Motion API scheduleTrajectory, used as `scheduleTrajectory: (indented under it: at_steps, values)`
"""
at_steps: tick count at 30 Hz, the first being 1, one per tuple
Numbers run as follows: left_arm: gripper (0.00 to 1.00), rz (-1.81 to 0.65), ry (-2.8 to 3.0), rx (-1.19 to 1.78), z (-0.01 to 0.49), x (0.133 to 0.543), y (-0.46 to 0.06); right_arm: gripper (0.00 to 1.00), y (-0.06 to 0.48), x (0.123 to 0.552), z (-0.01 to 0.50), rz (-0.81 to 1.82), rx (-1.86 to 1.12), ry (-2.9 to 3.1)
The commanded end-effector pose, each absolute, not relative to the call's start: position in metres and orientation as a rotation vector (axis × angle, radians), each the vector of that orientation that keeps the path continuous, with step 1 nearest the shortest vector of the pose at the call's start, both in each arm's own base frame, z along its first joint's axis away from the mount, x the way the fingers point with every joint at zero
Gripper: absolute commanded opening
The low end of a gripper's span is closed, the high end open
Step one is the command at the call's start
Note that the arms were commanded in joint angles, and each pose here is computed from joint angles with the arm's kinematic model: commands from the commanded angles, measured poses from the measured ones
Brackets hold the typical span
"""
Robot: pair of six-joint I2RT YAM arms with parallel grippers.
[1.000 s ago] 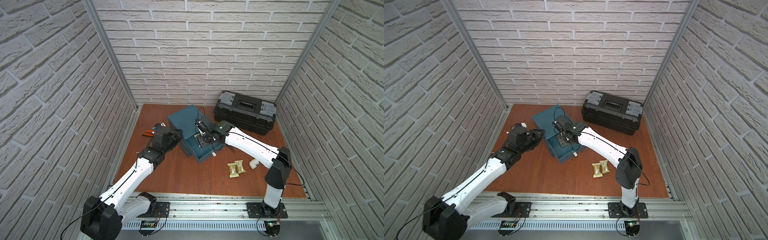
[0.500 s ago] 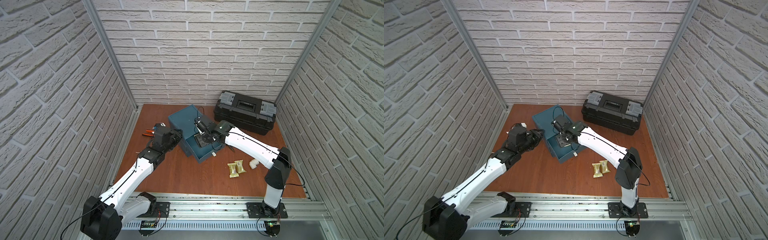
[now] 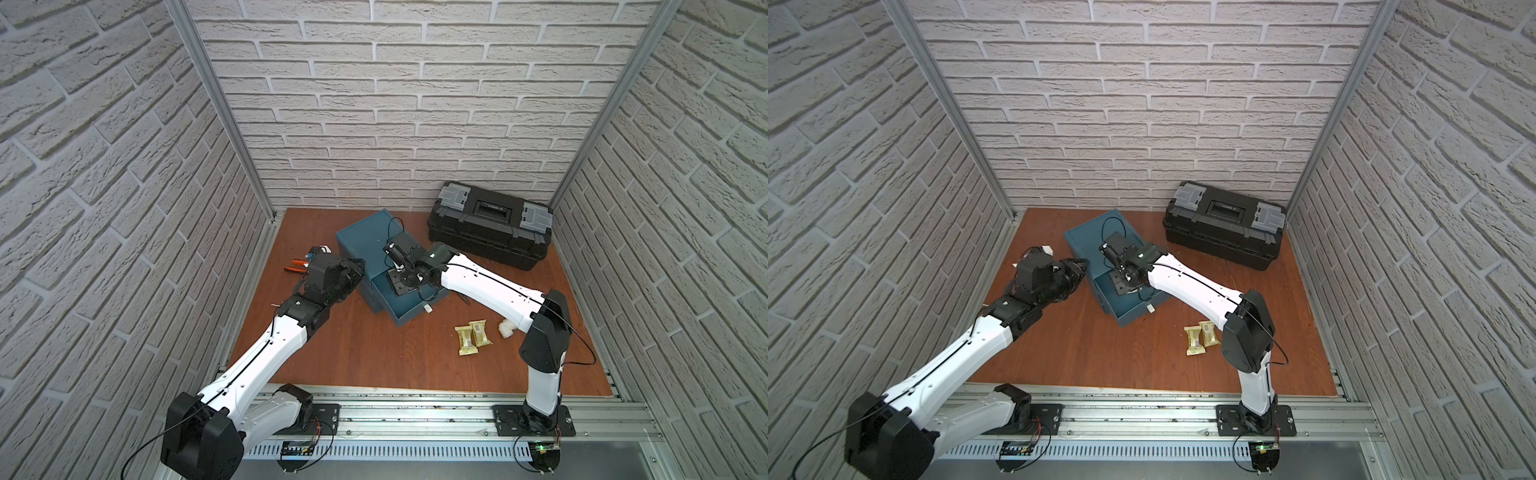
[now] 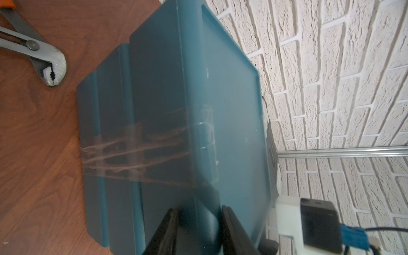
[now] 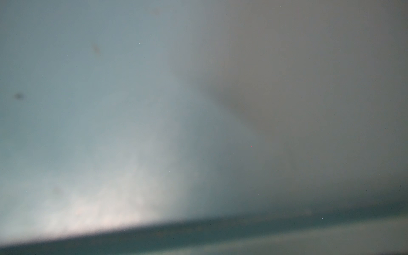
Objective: Take the cookies out of the drawer
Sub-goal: Pick up the cookie from the drawer.
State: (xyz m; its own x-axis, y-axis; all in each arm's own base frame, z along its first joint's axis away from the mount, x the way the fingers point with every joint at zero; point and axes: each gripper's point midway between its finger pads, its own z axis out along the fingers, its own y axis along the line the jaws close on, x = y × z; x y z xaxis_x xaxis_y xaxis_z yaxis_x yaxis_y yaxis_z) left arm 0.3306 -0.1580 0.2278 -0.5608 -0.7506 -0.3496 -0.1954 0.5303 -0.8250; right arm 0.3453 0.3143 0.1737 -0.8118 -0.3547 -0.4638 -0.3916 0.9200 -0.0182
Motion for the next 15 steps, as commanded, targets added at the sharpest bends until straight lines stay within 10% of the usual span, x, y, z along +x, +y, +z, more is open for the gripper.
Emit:
scheduleTrajectory:
  at_steps: [1,15]
  values:
    - [0.36,-0.939,2.15,-0.779,0.204,0.319,-0.157,0.58,0.323,0.349,0.173,0.134,-0.515,2.603]
    - [0.36,-0.937,2.146,-0.782,0.205,0.318,-0.155,0.41,0.318,0.345,0.185,0.13,-0.535,2.594]
